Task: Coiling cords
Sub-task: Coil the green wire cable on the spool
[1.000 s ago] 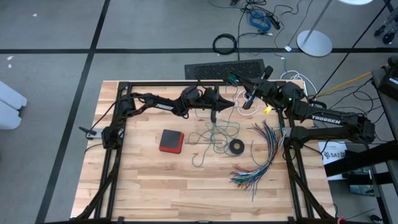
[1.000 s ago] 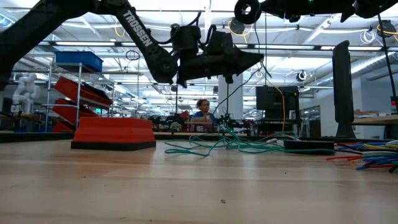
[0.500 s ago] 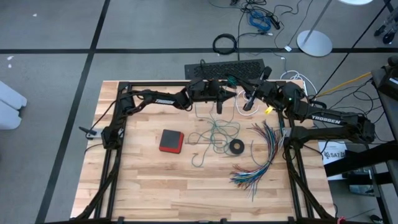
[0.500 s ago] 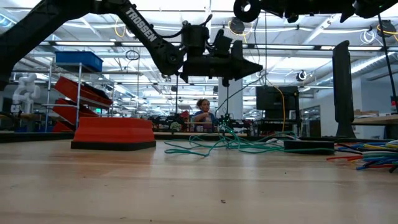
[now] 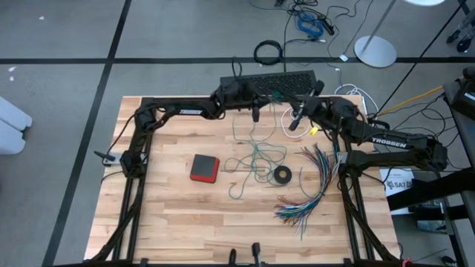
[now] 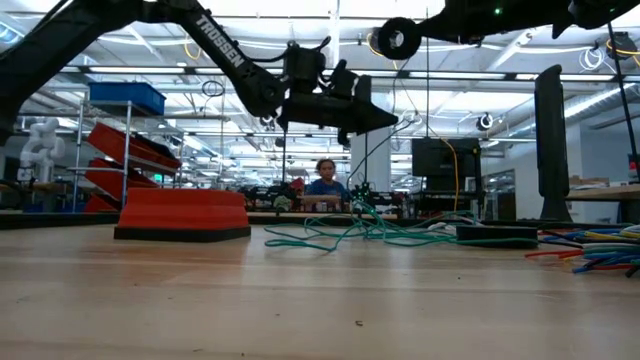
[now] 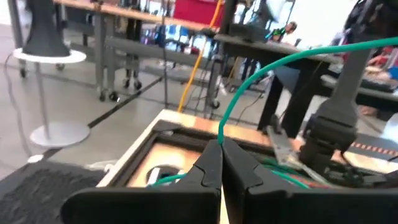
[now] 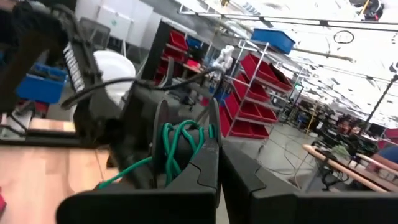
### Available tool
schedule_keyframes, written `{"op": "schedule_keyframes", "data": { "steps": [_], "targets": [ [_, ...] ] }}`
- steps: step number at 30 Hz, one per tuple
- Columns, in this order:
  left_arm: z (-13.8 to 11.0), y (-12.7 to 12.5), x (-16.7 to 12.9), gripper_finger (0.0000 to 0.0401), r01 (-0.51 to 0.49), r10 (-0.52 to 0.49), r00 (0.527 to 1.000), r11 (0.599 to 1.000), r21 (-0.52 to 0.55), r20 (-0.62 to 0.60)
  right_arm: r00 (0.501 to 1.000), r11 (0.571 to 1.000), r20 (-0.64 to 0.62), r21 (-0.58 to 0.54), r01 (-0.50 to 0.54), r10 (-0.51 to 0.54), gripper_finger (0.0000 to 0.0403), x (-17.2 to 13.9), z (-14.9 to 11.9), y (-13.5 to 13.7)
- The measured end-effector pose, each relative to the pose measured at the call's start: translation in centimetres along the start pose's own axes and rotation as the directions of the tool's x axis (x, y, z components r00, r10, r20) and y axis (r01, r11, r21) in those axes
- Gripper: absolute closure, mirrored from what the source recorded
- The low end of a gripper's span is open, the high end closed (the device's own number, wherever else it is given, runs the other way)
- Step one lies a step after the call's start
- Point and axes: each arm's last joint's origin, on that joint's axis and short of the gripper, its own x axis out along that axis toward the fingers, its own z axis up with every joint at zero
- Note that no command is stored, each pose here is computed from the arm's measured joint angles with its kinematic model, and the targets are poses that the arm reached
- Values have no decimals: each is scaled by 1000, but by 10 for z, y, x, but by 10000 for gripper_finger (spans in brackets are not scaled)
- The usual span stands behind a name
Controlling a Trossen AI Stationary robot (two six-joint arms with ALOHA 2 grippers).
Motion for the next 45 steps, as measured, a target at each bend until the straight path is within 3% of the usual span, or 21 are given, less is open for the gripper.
{"op": "schedule_keyframes", "data": {
  "steps": [11,16,22,32,45],
  "targets": [
    [41,5,-32,401,-59,76,987,991,121,-141,987,998,-160,-59,-19,10,403,1,-10,-3],
    [60,5,-48,401,-126,158,972,976,178,-177,985,998,-171,-62,-34,23,403,1,-11,-2],
    [58,9,-58,401,-193,251,930,955,226,-268,986,997,-154,-47,-67,59,403,1,-10,-1],
    [58,6,-57,401,-177,232,934,961,210,-273,973,992,-215,-74,-97,80,403,0,-17,-1],
    [80,-7,-69,401,-125,161,953,980,153,-255,944,983,-322,-143,-118,67,403,14,-39,-2]
  ]
}}
